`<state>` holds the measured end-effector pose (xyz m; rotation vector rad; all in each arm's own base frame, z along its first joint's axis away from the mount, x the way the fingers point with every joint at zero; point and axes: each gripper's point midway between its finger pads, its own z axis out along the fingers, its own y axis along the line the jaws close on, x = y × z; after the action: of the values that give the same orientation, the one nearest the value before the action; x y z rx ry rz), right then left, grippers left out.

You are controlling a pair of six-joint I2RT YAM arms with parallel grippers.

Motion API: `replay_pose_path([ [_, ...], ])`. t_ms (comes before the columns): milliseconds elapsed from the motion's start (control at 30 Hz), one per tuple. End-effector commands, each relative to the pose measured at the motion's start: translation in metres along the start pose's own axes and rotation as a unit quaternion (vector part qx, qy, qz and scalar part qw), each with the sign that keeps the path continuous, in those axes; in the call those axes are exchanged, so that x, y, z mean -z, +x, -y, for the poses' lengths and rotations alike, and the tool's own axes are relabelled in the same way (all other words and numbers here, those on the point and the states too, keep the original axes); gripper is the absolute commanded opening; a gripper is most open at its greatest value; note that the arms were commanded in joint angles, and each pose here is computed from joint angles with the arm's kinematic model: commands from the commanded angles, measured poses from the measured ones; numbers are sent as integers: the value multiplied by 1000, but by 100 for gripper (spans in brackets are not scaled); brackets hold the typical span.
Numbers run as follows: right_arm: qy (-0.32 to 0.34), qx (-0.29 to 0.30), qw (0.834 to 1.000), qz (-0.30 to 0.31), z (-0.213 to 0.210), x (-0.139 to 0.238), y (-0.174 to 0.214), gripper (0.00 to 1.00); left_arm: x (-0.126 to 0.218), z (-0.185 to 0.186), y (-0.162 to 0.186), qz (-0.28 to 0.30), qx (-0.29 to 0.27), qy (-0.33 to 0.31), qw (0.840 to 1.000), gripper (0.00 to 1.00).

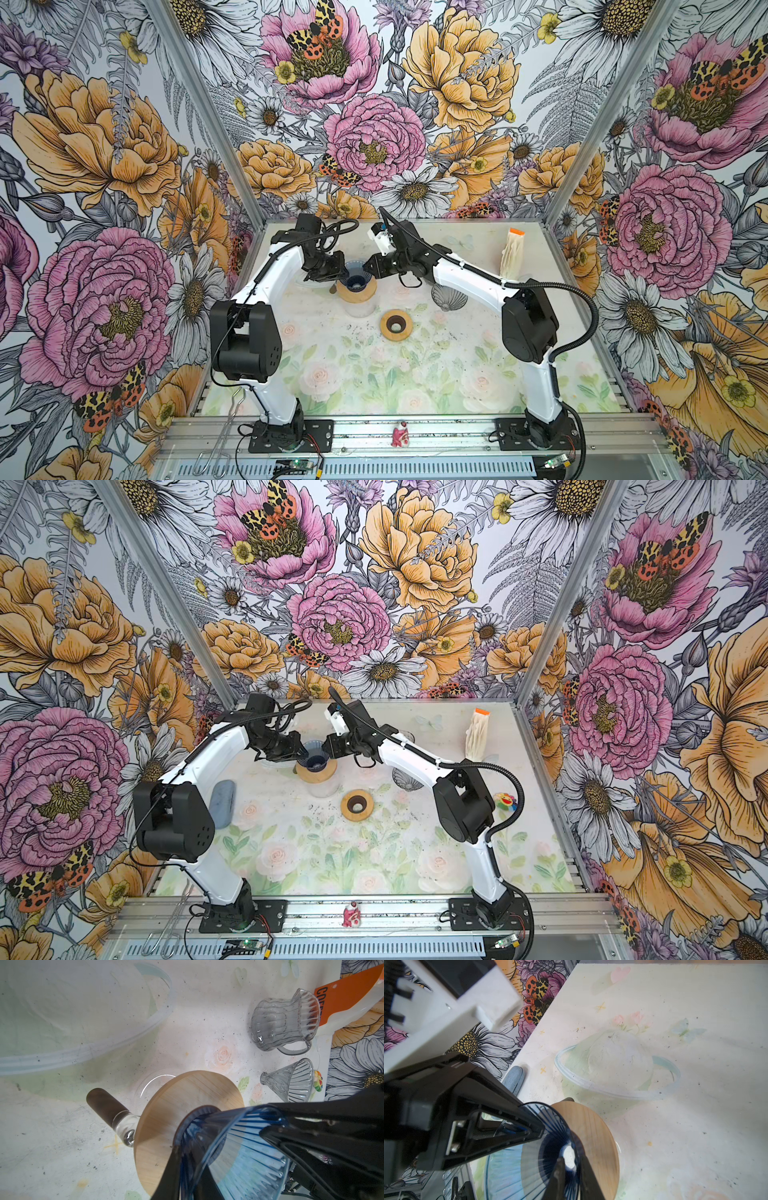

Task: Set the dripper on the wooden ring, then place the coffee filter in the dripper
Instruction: 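Open both grippers and raise them away from the seated dripper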

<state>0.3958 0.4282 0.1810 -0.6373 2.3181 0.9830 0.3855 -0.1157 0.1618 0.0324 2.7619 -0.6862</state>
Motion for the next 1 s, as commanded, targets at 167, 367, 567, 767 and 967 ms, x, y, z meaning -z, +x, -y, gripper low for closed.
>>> replay_pose_path([
  [167, 0, 8, 1000, -25, -6, 4, 6, 23, 12, 11, -23, 36, -18, 7, 999, 22],
  [367, -3, 23, 1000, -3, -14, 10, -13, 30, 20, 15, -30, 50, -19, 7, 999, 27],
  [567, -1, 37, 999, 21, -20, 19, -30, 40, 27, 19, -38, 64, -20, 7, 998, 37],
  [767, 30, 55, 997, 53, -15, 38, -49, 49, 45, 31, -50, 104, -30, 16, 994, 49],
  [967, 56, 66, 993, 84, -6, 64, -67, 50, 59, 45, -62, 144, -55, 23, 988, 63],
])
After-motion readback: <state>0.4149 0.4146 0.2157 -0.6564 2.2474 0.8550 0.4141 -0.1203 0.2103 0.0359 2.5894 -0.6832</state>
